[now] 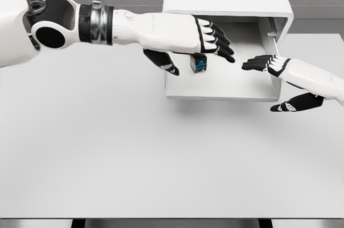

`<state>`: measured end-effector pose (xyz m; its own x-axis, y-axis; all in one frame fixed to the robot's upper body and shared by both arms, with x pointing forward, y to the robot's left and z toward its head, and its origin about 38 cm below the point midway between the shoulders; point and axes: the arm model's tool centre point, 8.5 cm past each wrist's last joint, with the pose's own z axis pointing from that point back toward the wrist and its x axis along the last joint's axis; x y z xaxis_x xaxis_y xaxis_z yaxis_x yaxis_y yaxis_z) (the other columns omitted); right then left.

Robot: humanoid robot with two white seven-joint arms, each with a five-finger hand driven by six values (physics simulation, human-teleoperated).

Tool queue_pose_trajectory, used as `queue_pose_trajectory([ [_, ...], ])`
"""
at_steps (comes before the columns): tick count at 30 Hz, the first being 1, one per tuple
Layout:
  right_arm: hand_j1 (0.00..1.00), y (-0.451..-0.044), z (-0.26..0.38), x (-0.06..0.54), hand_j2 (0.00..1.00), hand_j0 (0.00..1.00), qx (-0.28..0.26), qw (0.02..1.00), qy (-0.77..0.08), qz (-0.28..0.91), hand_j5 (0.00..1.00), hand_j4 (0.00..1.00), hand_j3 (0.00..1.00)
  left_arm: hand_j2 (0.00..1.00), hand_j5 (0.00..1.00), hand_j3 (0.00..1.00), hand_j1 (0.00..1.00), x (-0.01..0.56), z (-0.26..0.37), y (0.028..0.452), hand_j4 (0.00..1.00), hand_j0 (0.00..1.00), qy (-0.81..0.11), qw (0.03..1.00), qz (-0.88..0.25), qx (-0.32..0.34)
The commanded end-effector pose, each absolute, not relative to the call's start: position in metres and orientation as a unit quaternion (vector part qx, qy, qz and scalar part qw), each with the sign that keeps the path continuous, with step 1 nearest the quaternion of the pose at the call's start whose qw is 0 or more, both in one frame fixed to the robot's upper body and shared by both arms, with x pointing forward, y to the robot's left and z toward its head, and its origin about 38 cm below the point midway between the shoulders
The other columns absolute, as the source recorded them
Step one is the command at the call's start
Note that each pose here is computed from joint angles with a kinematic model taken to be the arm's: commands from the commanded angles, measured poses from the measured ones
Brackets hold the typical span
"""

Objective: Slide open multi-storey tabletop storage cabinets and put open load switch and slide close multi-storey tabletop storage cabinets

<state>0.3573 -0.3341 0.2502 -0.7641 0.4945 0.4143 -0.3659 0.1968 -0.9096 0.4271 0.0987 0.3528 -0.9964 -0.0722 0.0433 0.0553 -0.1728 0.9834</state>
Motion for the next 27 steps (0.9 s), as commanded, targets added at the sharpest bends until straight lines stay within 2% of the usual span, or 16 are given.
queue_pose_trajectory([
  [1,1.00,-0.334,0.251,0.357,1.00,1.00,-0.045,0.342,-0.697,0.629,1.00,1.00,1.00,1.00,1.00,1.00,1.00,0.416,0.370,0.117,1.00,1.00,-0.655,0.037,-0.754,0.016],
  [4,1.00,-0.334,0.251,0.357,1.00,1.00,-0.045,0.342,-0.697,0.629,1.00,1.00,1.00,1.00,1.00,1.00,1.00,0.416,0.380,0.141,1.00,1.00,-0.663,0.050,-0.746,0.036],
  [8,1.00,-0.333,0.252,0.359,1.00,1.00,-0.048,0.341,-0.709,0.615,1.00,1.00,1.00,1.00,1.00,1.00,1.00,0.423,0.380,0.226,1.00,1.00,-0.676,0.130,-0.718,0.099],
  [12,1.00,-0.334,0.255,0.359,1.00,1.00,-0.053,0.340,-0.715,0.609,1.00,1.00,1.00,1.00,1.00,1.00,1.00,0.422,0.346,0.299,1.00,1.00,-0.671,0.217,-0.694,0.142],
  [18,1.00,-0.332,0.253,0.358,1.00,1.00,-0.049,0.340,-0.714,0.610,1.00,1.00,1.00,1.00,1.00,1.00,1.00,0.412,0.288,0.373,1.00,1.00,-0.644,0.316,-0.673,0.183],
  [27,1.00,-0.326,0.246,0.357,1.00,1.00,-0.038,0.342,-0.712,0.613,1.00,1.00,1.00,1.00,1.00,1.00,1.00,0.414,0.281,0.381,1.00,1.00,-0.642,0.329,-0.667,0.186],
])
